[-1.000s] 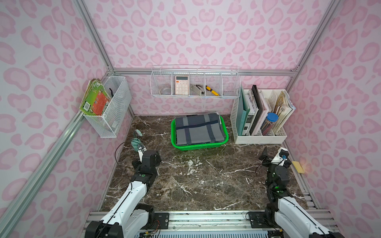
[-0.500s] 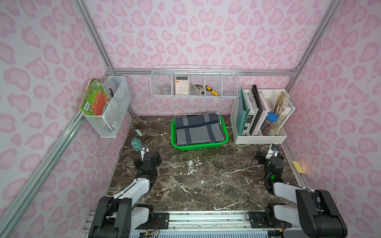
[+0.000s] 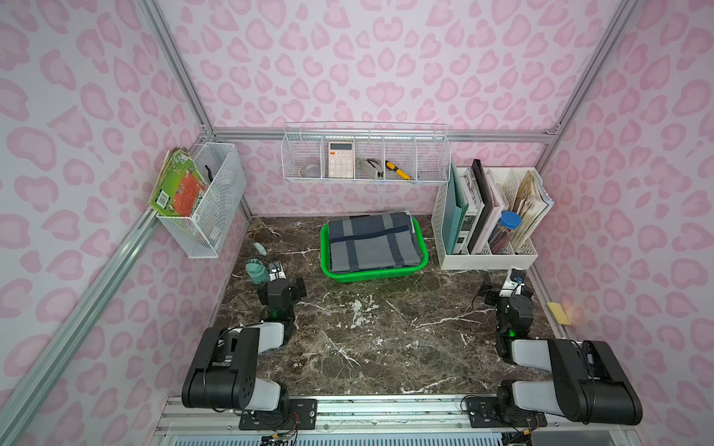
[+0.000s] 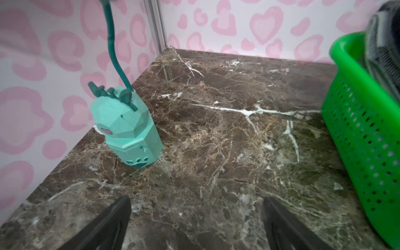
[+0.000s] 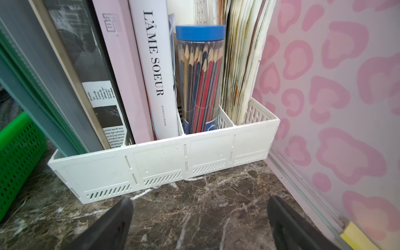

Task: Put the folded scarf in the basket
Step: Reset both arms

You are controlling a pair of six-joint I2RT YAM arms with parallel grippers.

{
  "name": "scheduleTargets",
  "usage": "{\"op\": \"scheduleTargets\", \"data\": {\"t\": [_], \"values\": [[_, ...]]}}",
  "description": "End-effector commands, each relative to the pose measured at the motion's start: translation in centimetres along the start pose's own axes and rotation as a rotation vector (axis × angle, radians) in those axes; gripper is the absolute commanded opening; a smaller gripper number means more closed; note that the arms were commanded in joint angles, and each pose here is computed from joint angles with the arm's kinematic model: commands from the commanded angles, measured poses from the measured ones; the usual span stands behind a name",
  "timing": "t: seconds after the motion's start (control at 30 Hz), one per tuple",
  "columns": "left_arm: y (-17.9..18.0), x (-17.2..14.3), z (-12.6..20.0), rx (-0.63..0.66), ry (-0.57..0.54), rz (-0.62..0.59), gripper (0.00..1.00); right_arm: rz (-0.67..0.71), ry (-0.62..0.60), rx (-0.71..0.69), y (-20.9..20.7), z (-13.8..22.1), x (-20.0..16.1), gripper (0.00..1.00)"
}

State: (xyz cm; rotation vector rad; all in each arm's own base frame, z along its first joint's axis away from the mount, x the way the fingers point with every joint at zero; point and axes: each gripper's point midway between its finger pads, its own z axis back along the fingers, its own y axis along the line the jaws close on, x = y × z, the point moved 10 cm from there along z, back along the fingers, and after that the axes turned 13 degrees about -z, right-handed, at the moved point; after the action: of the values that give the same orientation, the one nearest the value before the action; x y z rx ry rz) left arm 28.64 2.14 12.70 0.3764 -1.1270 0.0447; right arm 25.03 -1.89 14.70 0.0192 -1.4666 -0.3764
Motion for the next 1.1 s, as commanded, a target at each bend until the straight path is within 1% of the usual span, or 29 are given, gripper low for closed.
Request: {"op": "scheduleTargets", "data": {"t": [0.0, 0.07, 0.13, 0.2, 0.23, 0.27, 0.33, 0.4, 0.5, 1.07], "values": [[0.1, 1.1, -0.4, -0.010, -0.092, 0.005, 0.99, 0.000, -0.061, 0.081, 0.5, 0.0, 0.6, 0.99], [0.4, 1.0, -0.9, -0.038, -0.057, 0.022, 0.99, -0.005, -0.082, 0.085, 0.4, -0.1, 0.0, 0.99], [0.6, 0.4, -1.8, -0.031, -0.030, 0.050, 0.99, 0.002, -0.124, 0.098, 0.3, 0.1, -0.5, 0.99], [0.7, 0.4, -2.0, -0.034, -0.047, 0.051, 0.99, 0.022, -0.065, 0.117, 0.7, -0.4, -0.7, 0.99], [0.8, 0.5, -2.1, -0.036, -0.034, 0.053, 0.99, 0.020, -0.030, 0.092, 0.7, -1.1, -0.6, 0.99], [0.7, 0.4, -2.1, -0.041, -0.031, 0.053, 0.99, 0.028, -0.023, 0.086, 0.7, -1.5, -0.7, 0.99], [0.8, 0.5, -2.1, -0.040, -0.033, 0.055, 0.99, 0.047, -0.053, 0.115, 1.1, -1.4, -0.7, 0.99], [0.8, 0.4, -2.2, -0.040, -0.033, 0.054, 0.99, 0.055, -0.023, 0.114, 1.2, -1.7, -0.8, 0.99], [0.8, 0.4, -2.1, -0.040, -0.032, 0.054, 0.99, 0.062, -0.043, 0.107, 1.3, -1.6, -0.8, 0.99], [0.8, 0.4, -2.1, -0.041, -0.032, 0.054, 0.99, 0.072, -0.044, 0.105, 1.5, -1.6, -0.8, 1.00]]}}
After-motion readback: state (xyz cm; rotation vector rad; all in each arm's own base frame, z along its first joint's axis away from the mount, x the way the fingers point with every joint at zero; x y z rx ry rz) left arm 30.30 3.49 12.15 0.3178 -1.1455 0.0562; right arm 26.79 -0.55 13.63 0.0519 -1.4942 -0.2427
